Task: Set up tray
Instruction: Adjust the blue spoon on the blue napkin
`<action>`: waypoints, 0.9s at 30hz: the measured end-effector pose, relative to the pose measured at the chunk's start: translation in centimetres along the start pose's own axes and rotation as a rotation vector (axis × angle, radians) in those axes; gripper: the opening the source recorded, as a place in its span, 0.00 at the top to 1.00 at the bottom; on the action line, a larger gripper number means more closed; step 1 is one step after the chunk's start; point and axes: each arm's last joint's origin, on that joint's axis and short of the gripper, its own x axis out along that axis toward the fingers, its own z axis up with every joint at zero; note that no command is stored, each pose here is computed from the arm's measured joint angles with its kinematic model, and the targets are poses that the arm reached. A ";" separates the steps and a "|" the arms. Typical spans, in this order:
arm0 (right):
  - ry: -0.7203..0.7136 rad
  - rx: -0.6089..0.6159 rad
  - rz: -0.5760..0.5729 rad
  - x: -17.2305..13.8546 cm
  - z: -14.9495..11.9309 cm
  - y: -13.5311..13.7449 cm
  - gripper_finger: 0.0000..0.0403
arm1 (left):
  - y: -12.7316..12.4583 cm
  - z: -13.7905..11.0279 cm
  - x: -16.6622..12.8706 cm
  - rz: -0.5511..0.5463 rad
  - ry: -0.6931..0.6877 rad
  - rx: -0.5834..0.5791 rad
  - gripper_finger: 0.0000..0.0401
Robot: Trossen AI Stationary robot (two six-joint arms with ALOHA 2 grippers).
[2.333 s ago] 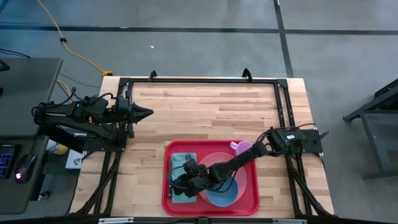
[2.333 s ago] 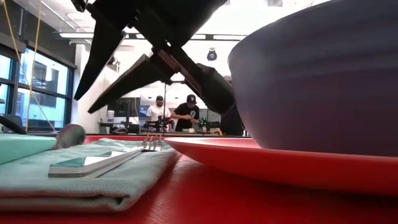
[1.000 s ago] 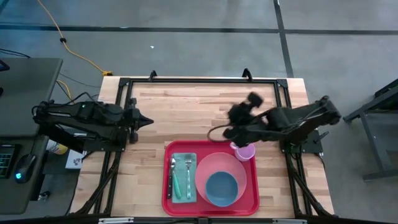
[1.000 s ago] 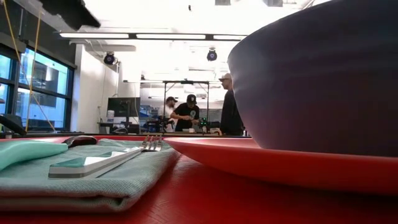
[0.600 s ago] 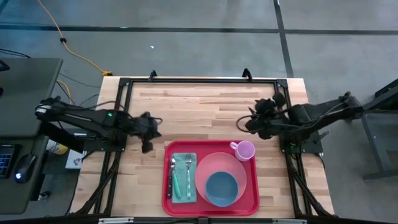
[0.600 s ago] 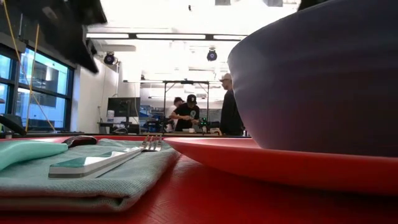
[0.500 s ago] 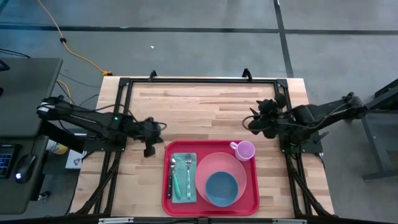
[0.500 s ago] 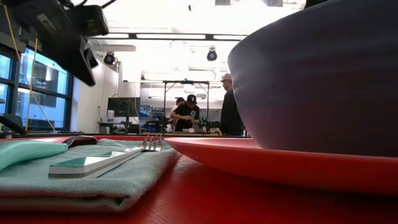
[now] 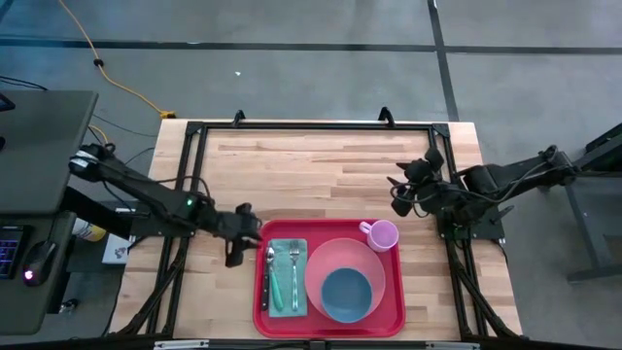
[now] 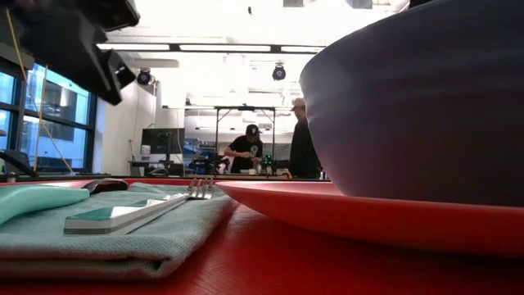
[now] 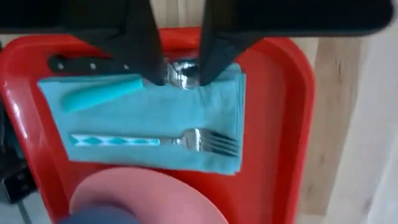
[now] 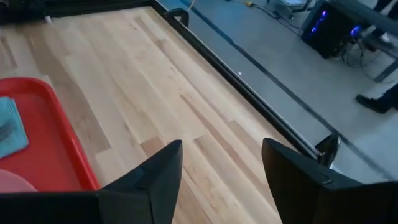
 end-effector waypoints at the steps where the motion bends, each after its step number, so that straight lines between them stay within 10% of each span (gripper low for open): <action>1: -0.002 -0.014 0.001 0.0 0.0 0.0 0.51 | -0.3 -0.2 0.2 -0.001 0.009 0.001 0.62; 11: -0.001 -0.111 0.022 0.0 0.1 0.1 0.47 | -2.7 -1.4 2.1 -0.031 0.072 -0.275 0.24; 27: 0.017 -0.249 0.067 0.0 0.0 0.2 0.47 | -4.2 -2.0 7.3 -0.013 0.004 -0.475 0.34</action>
